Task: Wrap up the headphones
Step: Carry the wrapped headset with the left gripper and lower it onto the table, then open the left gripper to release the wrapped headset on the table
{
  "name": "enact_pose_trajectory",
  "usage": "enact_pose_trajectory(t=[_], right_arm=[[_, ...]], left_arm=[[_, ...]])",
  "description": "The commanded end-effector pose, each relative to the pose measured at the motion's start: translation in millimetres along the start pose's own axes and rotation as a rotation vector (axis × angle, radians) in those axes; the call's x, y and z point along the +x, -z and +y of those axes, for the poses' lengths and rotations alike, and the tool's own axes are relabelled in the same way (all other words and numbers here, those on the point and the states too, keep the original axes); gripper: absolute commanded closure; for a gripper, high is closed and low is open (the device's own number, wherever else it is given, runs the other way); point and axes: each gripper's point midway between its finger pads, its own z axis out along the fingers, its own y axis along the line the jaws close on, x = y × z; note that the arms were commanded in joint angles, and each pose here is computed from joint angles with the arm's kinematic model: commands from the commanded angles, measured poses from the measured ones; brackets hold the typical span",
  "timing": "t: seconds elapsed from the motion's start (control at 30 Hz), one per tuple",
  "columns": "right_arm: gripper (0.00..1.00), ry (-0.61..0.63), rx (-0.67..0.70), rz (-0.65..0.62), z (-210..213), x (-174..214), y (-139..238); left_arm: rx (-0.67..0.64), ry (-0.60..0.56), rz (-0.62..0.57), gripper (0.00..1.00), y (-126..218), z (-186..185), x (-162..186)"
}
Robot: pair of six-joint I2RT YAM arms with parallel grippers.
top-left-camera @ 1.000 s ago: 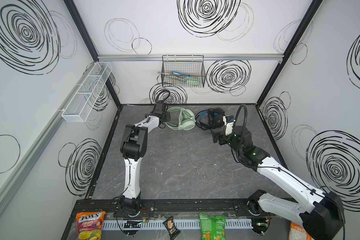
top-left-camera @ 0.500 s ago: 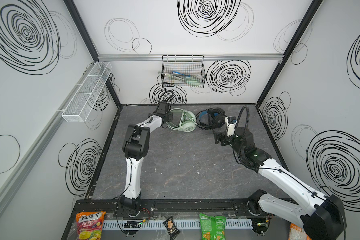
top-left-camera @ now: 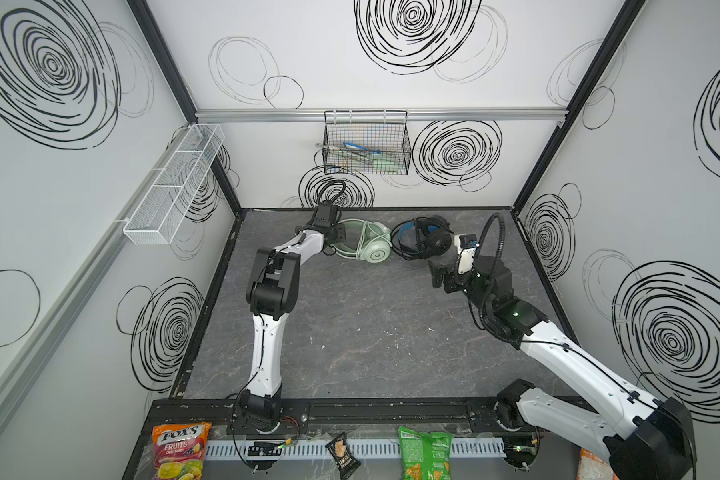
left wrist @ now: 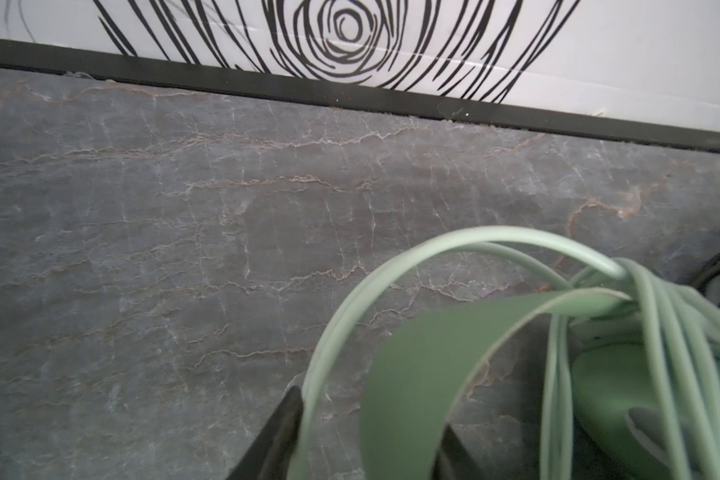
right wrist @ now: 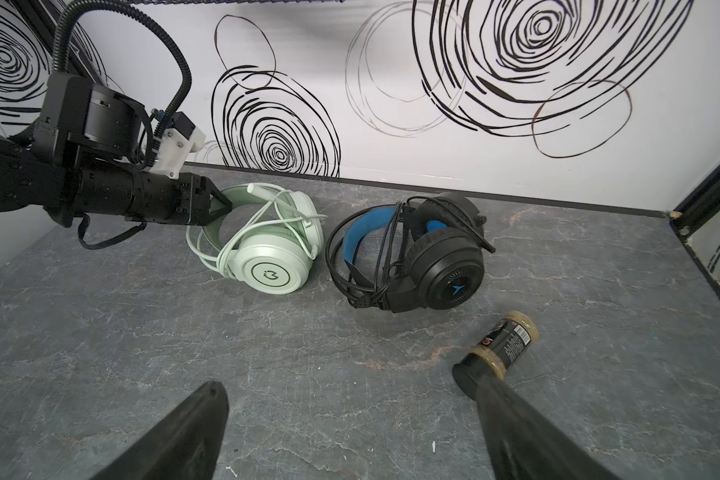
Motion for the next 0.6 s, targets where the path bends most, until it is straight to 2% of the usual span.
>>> enact_pose_trajectory(t=[0.0,0.2,0.37,0.53,0.57], right_arm=[[0.03,-0.010,-0.004,-0.020,-1.3,-3.6,3.7],[0.03,-0.008,0.003,-0.022,-3.0,-3.7,5.1],[0.03,-0.009,0.008,-0.027,-4.8,-3.5,7.5],[0.03,-0.011,0.049,-0.024,-13.1,-0.4,10.8],[0.02,-0.013,0.063,-0.026,-16.0,0.0,12.4]], left_arm=[[0.017,0.029,-0.021,0.49,-5.4,4.2,-6.0],[0.033,0.025,-0.019,0.27,-4.3,1.3,-6.4],[0.046,0.027,-0.037,0.19,5.6,-1.1,-14.7],[0.056,0.012,-0.058,0.01,29.8,0.6,-25.8],[0.050,0.007,-0.059,0.04,37.4,3.4,-25.5]])
